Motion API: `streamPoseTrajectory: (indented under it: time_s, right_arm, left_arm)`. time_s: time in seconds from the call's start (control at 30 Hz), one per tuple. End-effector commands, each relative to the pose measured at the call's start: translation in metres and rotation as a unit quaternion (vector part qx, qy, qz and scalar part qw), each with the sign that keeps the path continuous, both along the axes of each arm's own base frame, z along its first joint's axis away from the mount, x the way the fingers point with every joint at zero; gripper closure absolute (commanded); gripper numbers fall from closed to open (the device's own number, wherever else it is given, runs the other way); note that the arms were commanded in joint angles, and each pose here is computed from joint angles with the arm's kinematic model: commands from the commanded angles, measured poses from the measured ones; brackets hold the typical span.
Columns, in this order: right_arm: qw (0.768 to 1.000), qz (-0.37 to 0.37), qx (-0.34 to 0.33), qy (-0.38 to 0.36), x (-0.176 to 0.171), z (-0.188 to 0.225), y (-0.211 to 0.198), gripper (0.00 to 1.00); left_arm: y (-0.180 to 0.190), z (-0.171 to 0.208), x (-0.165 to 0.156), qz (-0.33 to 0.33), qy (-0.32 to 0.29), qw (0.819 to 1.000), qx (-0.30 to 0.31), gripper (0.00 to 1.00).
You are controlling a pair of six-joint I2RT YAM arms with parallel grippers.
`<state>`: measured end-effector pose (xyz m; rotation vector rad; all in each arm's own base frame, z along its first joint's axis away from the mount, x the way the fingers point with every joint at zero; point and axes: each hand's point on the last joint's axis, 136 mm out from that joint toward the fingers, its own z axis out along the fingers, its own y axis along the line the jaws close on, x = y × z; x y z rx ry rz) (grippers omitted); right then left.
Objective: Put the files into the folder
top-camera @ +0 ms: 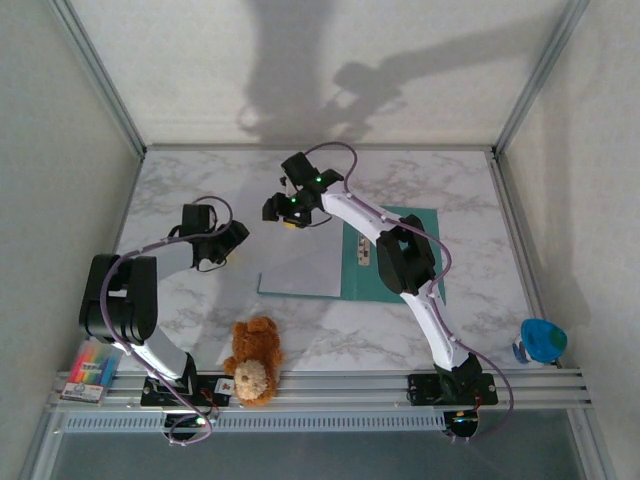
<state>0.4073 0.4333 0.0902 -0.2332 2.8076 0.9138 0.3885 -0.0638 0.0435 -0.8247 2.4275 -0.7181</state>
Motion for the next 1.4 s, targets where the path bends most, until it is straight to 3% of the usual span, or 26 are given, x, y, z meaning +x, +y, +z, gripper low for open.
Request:
streamPoseTrajectory:
  time_s: [0.0, 0.4, 0.8, 1.37]
  right_arm:
    - [0.998, -0.008, -0.065, -0.016, 0.016, -0.017, -0.033, 0.41]
    - [0.992, -0.020, -0.123, -0.031, 0.036, -0.046, -0.056, 0.41]
    - [0.996, -0.012, -0.093, -0.005, 0.031, -0.055, -0.046, 0.41]
    - [1.000, 0.018, -0.012, 0.018, 0.019, -0.036, -0.023, 0.43]
  left_arm:
    - [0.003, -0.001, 0.004, -0.001, 0.007, 1.000, 0.024, 0.33]
    - [-0.002, 0.001, 0.008, -0.007, 0.006, 1.000, 0.030, 0.26]
    - [-0.005, 0.002, 0.011, -0.008, 0.007, 1.000, 0.028, 0.23]
    - [-0.007, -0.005, 0.009, -0.011, 0.014, 0.999, 0.030, 0.22]
